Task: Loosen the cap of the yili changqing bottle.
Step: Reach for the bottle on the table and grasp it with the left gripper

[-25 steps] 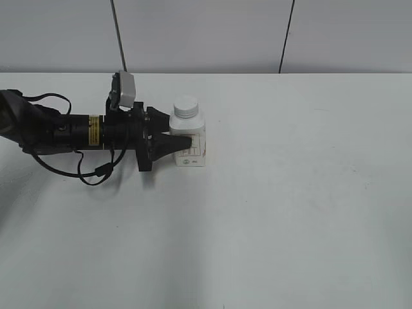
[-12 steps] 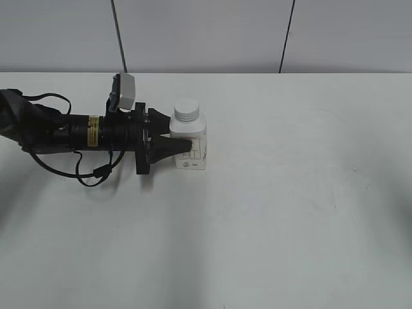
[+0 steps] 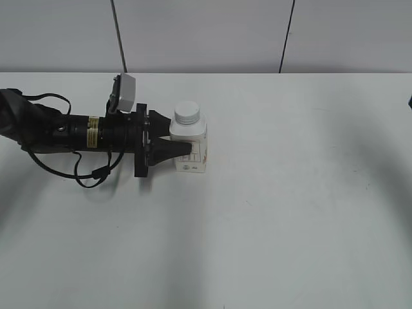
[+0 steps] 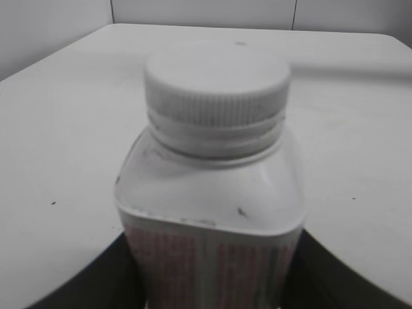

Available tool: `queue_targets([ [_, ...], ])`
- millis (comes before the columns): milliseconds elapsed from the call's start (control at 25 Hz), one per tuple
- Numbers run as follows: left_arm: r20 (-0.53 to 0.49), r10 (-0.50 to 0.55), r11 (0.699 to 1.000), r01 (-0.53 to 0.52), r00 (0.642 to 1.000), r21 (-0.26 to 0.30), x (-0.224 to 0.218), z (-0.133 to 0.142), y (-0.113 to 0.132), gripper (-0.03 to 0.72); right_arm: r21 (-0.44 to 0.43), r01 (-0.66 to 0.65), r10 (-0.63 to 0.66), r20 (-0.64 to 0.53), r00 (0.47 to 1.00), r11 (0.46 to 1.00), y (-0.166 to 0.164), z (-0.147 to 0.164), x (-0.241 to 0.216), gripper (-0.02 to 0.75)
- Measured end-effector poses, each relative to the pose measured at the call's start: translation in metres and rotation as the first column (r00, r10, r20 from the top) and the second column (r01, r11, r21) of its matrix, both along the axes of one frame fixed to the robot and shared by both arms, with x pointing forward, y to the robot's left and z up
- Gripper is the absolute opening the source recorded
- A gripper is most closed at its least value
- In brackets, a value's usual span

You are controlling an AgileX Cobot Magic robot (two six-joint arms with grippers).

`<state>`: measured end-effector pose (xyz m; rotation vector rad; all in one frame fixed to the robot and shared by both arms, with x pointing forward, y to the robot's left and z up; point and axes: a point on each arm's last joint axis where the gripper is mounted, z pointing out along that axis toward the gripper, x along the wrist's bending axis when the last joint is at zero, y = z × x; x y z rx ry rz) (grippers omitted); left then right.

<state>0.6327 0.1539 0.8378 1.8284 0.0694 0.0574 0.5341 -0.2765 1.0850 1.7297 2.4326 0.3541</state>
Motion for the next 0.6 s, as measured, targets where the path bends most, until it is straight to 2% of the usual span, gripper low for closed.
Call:
queue_targets([
  [280,-0.011,-0.021,1.000,0.021,1.000,0.006,-0.002,0.000,0.000,0.349,-0.007,-0.167,0.167,0.042,0.985,0.986,0.025,0.002,0.057,0.501],
  [480,-0.027,-0.026,1.000,0.026,0.999,0.009,-0.002,0.000,0.000,0.349,-0.053,-0.412,0.416,0.097,0.904,0.910,0.081,0.005,0.078,0.501],
  [600,-0.037,-0.036,0.999,0.037,0.999,0.016,-0.003,0.000,0.000,0.347,-0.055,-0.494,0.497,0.106,0.861,0.868,0.118,-0.001,0.087,0.498],
])
